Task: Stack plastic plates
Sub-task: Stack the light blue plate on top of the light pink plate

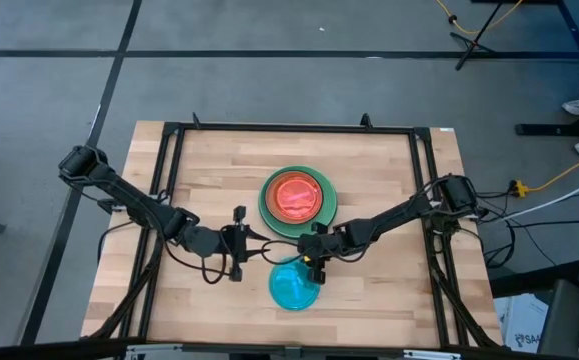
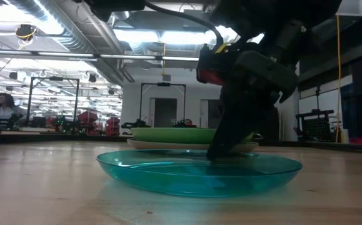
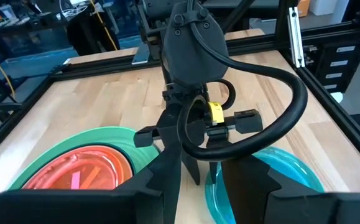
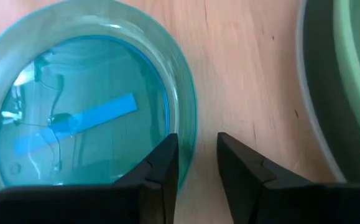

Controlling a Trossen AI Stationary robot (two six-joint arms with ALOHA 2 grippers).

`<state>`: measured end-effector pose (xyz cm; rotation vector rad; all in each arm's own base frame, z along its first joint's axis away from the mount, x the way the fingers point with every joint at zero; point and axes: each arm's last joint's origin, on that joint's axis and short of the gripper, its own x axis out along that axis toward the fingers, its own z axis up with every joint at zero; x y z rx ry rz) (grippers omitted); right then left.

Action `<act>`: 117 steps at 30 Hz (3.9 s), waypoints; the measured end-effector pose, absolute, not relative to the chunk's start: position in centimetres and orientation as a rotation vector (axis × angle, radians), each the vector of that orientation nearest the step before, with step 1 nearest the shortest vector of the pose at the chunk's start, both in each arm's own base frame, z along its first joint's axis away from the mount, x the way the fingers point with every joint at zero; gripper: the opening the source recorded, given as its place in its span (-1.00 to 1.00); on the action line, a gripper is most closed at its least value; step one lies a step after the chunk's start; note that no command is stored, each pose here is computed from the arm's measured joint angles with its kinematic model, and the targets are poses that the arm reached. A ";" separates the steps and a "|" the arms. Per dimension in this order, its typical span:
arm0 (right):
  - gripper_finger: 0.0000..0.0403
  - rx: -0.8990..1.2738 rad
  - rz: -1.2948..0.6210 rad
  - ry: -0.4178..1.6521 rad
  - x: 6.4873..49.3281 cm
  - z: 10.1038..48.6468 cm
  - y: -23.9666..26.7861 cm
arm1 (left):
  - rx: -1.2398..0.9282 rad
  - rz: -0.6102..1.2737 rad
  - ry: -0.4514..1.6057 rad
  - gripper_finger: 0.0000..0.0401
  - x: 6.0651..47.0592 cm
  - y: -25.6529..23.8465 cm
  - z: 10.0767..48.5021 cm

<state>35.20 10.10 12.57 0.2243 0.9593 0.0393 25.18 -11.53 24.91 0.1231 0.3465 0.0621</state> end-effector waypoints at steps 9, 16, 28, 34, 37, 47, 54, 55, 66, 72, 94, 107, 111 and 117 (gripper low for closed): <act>-0.51 0.265 0.069 0.979 35.3 12.2 10.2 | 0.127 0.064 0.347 -0.47 25.2 -11.5 24.9; -0.85 0.257 0.063 0.979 35.3 12.1 10.2 | 0.129 0.064 0.354 -0.47 25.1 -11.5 24.8; -0.98 0.236 0.085 0.975 35.2 12.4 10.2 | 0.128 0.062 0.354 -0.47 25.1 -11.6 24.8; -0.99 0.213 0.105 0.965 35.0 13.3 10.2 | 0.133 0.045 0.353 -0.47 24.9 -12.0 24.8; -1.00 0.209 0.107 0.953 34.8 13.9 10.2 | 0.136 0.038 0.355 -0.47 24.8 -12.1 24.8; -1.00 0.190 0.129 0.888 33.8 17.5 9.8 | 0.145 0.035 0.367 -0.47 24.8 -12.2 24.7; -1.00 0.153 0.113 0.841 32.8 20.1 9.4 | 0.146 0.036 0.369 -0.47 24.8 -12.2 24.7; -1.00 0.143 0.107 0.833 32.6 20.4 9.3 | 0.146 0.036 0.369 -0.47 24.8 -12.2 24.7; -1.00 0.104 0.015 0.745 31.1 24.1 7.1 | 0.146 0.036 0.368 -0.47 24.8 -12.2 24.7; -1.00 0.123 -0.052 0.694 30.8 25.7 3.7 | 0.145 0.036 0.366 -0.47 24.8 -12.2 24.7; -1.00 0.258 -0.296 0.625 31.3 24.9 -8.6 | 0.142 0.035 0.362 -0.47 24.8 -12.2 24.8; -1.00 0.297 -0.319 0.759 32.9 20.1 -10.6 | 0.142 0.036 0.362 -0.47 24.8 -12.2 24.8; -1.00 0.290 -0.315 0.782 33.2 19.2 -10.6 | 0.142 0.036 0.362 -0.47 24.8 -12.2 24.7; -1.00 0.290 -0.315 0.792 33.2 18.9 -10.7 | 0.142 0.036 0.362 -0.47 24.8 -12.2 24.8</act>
